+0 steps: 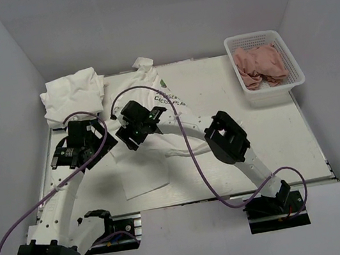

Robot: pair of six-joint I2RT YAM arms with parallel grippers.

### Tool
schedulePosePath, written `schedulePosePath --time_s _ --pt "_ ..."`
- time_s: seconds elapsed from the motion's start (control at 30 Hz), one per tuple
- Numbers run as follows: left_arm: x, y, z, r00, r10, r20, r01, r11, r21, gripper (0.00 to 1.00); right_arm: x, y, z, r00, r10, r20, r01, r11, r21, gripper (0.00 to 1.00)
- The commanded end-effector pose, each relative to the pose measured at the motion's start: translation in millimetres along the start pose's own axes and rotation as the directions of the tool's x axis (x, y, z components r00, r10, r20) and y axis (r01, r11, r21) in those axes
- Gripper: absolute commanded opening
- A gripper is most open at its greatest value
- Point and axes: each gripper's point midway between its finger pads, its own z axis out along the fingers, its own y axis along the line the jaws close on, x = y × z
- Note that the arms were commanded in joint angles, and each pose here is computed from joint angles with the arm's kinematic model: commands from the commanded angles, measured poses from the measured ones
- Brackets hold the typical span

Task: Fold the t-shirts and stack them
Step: Flatten out the tshirt

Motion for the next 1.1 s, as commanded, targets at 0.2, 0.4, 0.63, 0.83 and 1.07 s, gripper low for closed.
schedulePosePath --time_s 0.2,0.4,0.63,0.83,1.07 --pt "-1.2 0.3 -2.5 1.0 0.004 0.018 -0.004 1.0 0.016 1.0 7.7 2.5 8.0 1.0 -0.008 -0.022 0.008 1.0 0.003 0.54" --pt "-1.2 0.3 -2.5 1.0 0.004 0.018 -0.004 1.0 0.016 1.0 4.5 -20.4 9.0 0.999 0.038 -0.005 -0.037 0.992 0.122 0.4" --pt "-3.3 2.8 -2.1 1.0 0.003 0.03 -0.004 1.0 0.002 1.0 1.8 -22.3 9.3 0.999 0.041 0.0 -0.041 0.991 0.128 0.0" --pt "-7.9 -3.7 -1.3 0.999 0.009 0.046 -0.01 0.999 0.031 1.0 -31.8 -17.8 -15.8 0.993 0.055 0.104 -0.066 0.993 0.097 0.0" --pt "-22.8 -32.5 17.4 0.998 0.024 0.057 -0.031 0.993 0.117 1.0 -59.1 -56.3 -59.5 0.964 0.15 0.218 -0.187 0.969 0.161 0.0"
